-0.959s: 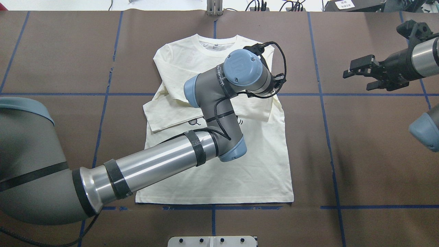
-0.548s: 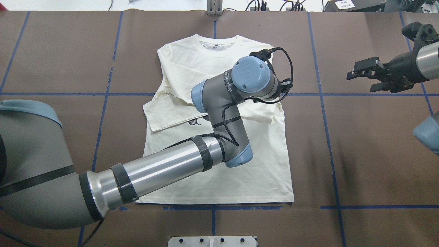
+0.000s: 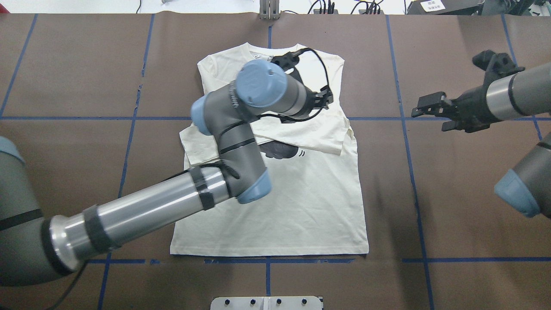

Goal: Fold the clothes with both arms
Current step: 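Fold the held sleeve across the chest with the left gripper, then release the sleeve with the left gripper while the right gripper moves to the hem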

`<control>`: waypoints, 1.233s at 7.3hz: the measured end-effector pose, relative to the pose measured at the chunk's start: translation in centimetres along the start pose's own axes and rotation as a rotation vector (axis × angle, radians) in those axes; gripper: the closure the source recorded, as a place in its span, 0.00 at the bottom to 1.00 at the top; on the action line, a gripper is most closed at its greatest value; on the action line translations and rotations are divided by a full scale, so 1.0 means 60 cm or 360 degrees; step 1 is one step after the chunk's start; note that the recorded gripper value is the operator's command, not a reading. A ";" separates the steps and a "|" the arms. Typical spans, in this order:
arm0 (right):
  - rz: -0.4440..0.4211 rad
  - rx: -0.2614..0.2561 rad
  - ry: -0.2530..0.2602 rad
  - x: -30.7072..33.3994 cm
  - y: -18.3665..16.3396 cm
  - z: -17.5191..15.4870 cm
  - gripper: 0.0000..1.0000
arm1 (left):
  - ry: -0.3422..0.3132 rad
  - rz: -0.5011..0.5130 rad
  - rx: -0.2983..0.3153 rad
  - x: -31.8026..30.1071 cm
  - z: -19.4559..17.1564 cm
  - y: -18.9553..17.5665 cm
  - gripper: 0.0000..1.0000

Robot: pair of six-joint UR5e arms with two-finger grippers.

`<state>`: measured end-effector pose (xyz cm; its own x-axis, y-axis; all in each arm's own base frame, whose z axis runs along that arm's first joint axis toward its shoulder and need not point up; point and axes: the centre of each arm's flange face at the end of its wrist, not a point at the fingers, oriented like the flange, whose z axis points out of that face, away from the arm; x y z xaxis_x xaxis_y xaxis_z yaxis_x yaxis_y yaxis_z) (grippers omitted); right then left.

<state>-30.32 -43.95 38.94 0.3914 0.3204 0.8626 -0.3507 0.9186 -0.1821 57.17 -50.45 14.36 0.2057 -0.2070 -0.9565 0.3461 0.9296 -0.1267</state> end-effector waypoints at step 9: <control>0.0157 0.0232 0.0296 -0.024 0.527 0.148 0.31 | -0.0160 -0.0017 -0.0128 -0.235 -0.142 0.012 0.38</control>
<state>-49.53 -17.42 36.09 0.4941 0.4563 0.7401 -0.5087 0.8420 -0.1795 46.74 -44.29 25.54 0.2947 -0.2427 -0.9243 0.2753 0.9478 -0.1611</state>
